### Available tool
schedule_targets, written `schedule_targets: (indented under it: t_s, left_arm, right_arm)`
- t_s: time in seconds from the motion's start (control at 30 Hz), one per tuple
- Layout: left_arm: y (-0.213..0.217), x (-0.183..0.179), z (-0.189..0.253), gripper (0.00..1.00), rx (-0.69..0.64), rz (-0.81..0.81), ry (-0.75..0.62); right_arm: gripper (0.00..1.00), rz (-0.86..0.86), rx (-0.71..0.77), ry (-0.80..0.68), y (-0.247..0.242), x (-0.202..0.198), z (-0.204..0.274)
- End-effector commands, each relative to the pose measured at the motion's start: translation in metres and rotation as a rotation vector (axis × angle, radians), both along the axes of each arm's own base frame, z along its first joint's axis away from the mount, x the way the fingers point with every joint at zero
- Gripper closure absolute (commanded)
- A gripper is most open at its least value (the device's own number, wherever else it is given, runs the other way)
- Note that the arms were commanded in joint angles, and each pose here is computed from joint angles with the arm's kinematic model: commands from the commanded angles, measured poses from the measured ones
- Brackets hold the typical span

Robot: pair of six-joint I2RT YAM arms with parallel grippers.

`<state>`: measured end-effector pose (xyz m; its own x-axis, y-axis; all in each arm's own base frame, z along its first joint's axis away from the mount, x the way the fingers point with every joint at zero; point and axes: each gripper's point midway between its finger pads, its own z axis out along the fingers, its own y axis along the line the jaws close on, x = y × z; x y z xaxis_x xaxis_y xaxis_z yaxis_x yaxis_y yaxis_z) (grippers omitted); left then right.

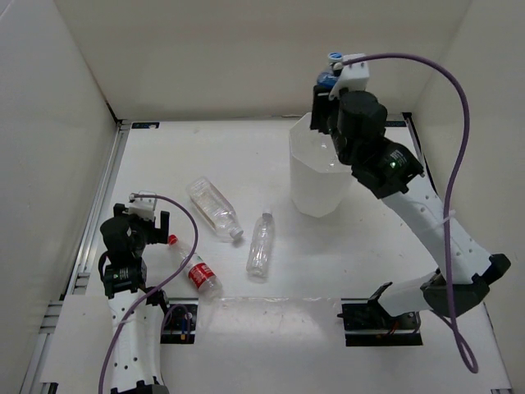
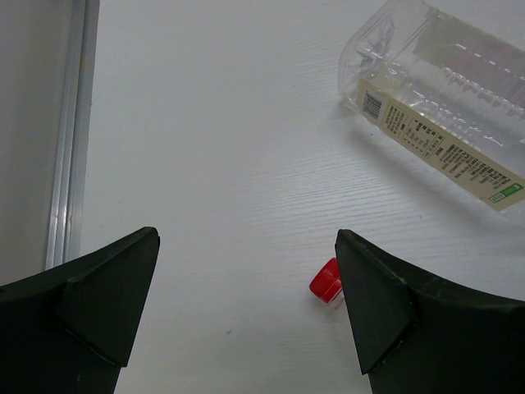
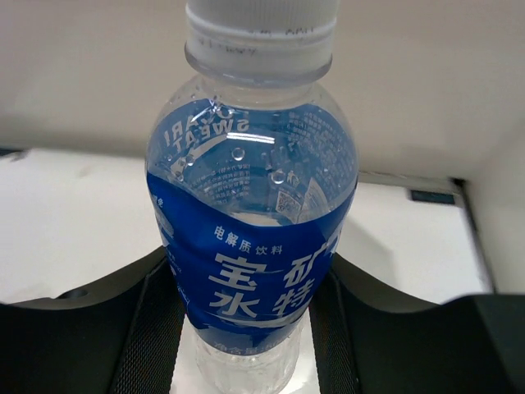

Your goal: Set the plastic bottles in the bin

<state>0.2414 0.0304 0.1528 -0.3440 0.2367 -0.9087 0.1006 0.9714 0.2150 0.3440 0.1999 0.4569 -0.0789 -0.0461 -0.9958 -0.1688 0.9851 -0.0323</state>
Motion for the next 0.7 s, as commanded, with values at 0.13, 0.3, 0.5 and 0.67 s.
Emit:
schedule_targets:
  t_s: [0.13, 0.3, 0.5, 0.67]
  left_arm:
    - [-0.005, -0.001, 0.002, 0.0, -0.009, -0.021, -0.012]
    - [-0.005, -0.001, -0.002, 0.0, -0.003, -0.024, -0.004]
    - [0.001, -0.004, -0.013, 0.0, 0.004, 0.011, 0.027]
    - [-0.002, -0.008, -0.008, 0.0, 0.097, -0.078, 0.054]
  right_arm:
    - [0.89, -0.206, 0.098, 0.132, -0.058, 0.043, -0.052]
    - [0.54, -0.145, 0.136, 0.254, -0.053, 0.047, -0.102]
    - [0.04, -0.063, 0.079, 0.315, -0.039, 0.041, -0.113]
    - [0.01, -0.023, 0.055, 0.283, -0.031, 0.03, -0.098]
